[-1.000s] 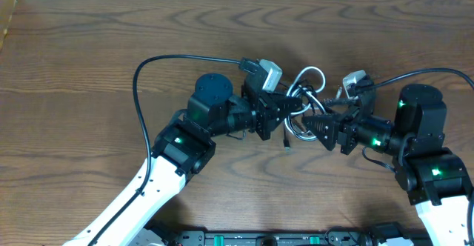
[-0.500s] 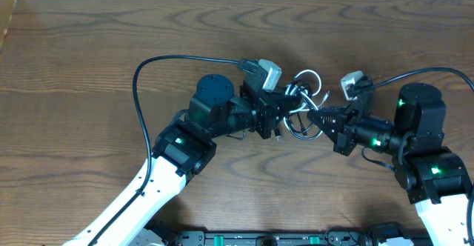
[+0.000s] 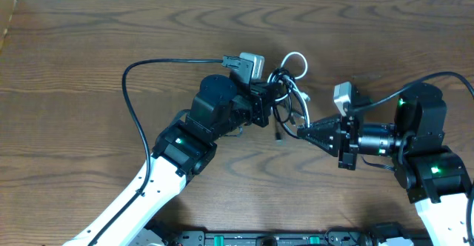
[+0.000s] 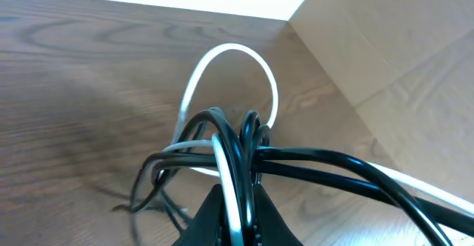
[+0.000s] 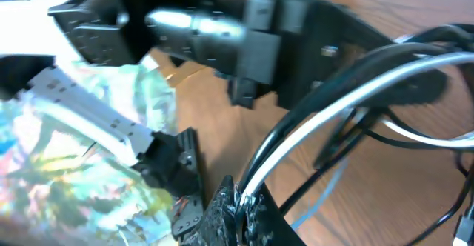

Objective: Untangle cables

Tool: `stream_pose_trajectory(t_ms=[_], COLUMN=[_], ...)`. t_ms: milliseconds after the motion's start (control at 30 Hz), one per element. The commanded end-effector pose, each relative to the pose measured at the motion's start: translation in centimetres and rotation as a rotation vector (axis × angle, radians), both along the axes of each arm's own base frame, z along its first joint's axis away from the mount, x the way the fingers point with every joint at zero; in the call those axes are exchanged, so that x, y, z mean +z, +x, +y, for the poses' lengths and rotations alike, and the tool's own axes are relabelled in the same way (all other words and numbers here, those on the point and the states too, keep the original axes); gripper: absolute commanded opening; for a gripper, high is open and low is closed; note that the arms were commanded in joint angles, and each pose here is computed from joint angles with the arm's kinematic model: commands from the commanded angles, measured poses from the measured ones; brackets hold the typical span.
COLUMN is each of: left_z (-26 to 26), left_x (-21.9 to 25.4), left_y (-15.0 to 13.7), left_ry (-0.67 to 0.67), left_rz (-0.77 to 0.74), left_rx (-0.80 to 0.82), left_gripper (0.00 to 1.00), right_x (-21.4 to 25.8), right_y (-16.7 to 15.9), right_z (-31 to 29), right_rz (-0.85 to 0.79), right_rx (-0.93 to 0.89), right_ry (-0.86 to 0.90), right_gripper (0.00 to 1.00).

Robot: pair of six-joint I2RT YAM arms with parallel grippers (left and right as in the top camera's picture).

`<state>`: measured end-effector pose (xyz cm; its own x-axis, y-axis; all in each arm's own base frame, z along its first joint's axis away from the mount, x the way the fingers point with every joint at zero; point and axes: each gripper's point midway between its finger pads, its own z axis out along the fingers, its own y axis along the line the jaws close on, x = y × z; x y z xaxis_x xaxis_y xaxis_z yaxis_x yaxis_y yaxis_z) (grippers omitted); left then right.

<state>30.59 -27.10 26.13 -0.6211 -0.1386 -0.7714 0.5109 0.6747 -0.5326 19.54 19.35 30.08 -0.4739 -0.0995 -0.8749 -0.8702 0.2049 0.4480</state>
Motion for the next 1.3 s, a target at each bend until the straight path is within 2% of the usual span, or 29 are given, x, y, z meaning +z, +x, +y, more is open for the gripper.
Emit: stream_pose_trajectory(t_ms=[0,333,500,567,633,700,767,1067,1267], left_z=[1.5,5.2,6.8,7.1,6.8,5.9,4.7,0.9,0.5], left_x=[1.1,1.1,1.1,1.1,1.0,1.0,1.0,-0.6,-2.0], left_y=[1.4,4.0,5.0,5.2,5.0,4.5,3.8,-1.0,-2.9], left_ry=[0.003,0.065,0.072,0.071,0.068,0.080,0.099,0.176,0.226], left_rz=[-0.033,-0.079,-0.081,-0.080,-0.078,-0.091,-0.114,-0.163,-0.166], left_rx=[0.112,0.353,0.408,0.413,0.391,0.319,0.221,-0.191,-0.318], left_gripper=[0.08,0.08,0.07,0.07,0.08,0.07,0.07,0.08,0.07], right_x=[1.8,0.8,-1.4,-2.6,-3.8,-4.7,-5.3,-7.6,-8.8], right_y=[-2.2,-2.6,-2.1,-1.5,-0.9,-0.2,0.5,3.1,4.6], right_z=[0.3,0.2,-0.2,-0.6,-1.1,-1.6,-2.1,-4.5,-6.5], right_rz=[-0.067,-0.009,0.083,0.113,0.137,0.170,0.201,0.242,0.215], right_rx=[0.132,0.127,0.043,-0.014,-0.070,-0.129,-0.187,-0.406,-0.530], right_ry=[0.078,0.062,-0.022,-0.079,-0.136,-0.182,-0.216,-0.352,-0.451], right_gripper=[0.01,0.01,0.01,0.15,0.40,0.60,0.72,0.90,0.96])
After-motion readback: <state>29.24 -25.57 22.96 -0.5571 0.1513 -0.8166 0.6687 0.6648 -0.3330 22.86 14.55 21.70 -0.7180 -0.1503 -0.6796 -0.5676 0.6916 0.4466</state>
